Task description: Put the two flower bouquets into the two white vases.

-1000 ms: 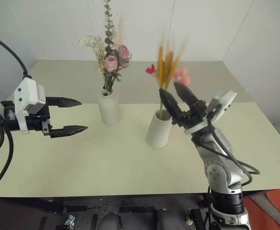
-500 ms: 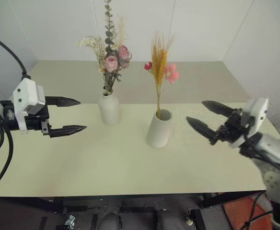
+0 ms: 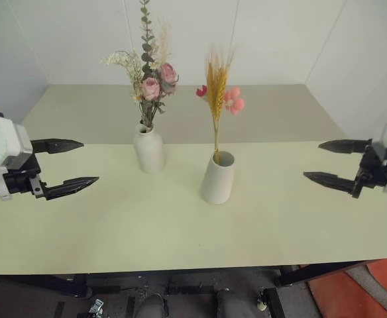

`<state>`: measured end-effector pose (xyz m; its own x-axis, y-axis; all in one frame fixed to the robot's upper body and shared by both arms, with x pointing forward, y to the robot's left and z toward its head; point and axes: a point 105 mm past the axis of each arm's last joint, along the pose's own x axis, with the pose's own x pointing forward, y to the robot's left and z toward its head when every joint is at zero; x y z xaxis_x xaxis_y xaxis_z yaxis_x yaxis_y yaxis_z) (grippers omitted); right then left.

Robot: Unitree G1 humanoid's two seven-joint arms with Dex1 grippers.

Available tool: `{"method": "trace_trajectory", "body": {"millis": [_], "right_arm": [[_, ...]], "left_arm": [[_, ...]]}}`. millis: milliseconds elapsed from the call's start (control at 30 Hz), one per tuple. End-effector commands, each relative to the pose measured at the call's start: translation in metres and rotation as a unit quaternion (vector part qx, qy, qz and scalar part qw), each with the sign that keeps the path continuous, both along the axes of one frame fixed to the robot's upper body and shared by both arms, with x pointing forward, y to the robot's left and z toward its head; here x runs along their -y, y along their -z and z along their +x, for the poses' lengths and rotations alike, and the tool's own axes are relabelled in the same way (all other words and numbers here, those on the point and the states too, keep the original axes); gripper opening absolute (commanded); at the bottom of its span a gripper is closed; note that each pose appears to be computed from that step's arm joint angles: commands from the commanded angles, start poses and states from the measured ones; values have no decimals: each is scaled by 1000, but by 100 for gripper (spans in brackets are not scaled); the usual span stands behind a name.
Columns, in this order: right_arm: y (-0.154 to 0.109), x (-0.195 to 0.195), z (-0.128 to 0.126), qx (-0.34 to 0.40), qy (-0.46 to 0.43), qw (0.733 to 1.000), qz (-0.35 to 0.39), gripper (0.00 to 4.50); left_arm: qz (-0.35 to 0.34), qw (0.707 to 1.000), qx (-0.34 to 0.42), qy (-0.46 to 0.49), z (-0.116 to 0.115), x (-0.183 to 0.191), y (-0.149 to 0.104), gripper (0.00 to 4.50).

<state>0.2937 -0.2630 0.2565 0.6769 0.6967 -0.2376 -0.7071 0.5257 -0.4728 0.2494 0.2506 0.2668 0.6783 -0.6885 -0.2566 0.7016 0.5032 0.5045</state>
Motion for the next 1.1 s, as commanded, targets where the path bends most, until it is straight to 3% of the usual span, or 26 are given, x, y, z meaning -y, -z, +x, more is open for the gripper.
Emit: {"method": "trace_trajectory", "body": {"millis": [33,700,1100], "right_arm": [[-6,2,4,15,-12,999,-29,448],[-12,-20,27,24,-79,995,-61,448],[-10,-12,30,34,-61,995,-74,448]], "left_arm": [[-1,999,35,-8,-10,2,-18,413],[12,997,26,-69,-47,-14,-23,413],[13,997,35,-69,-39,-10,-20,413]]}}
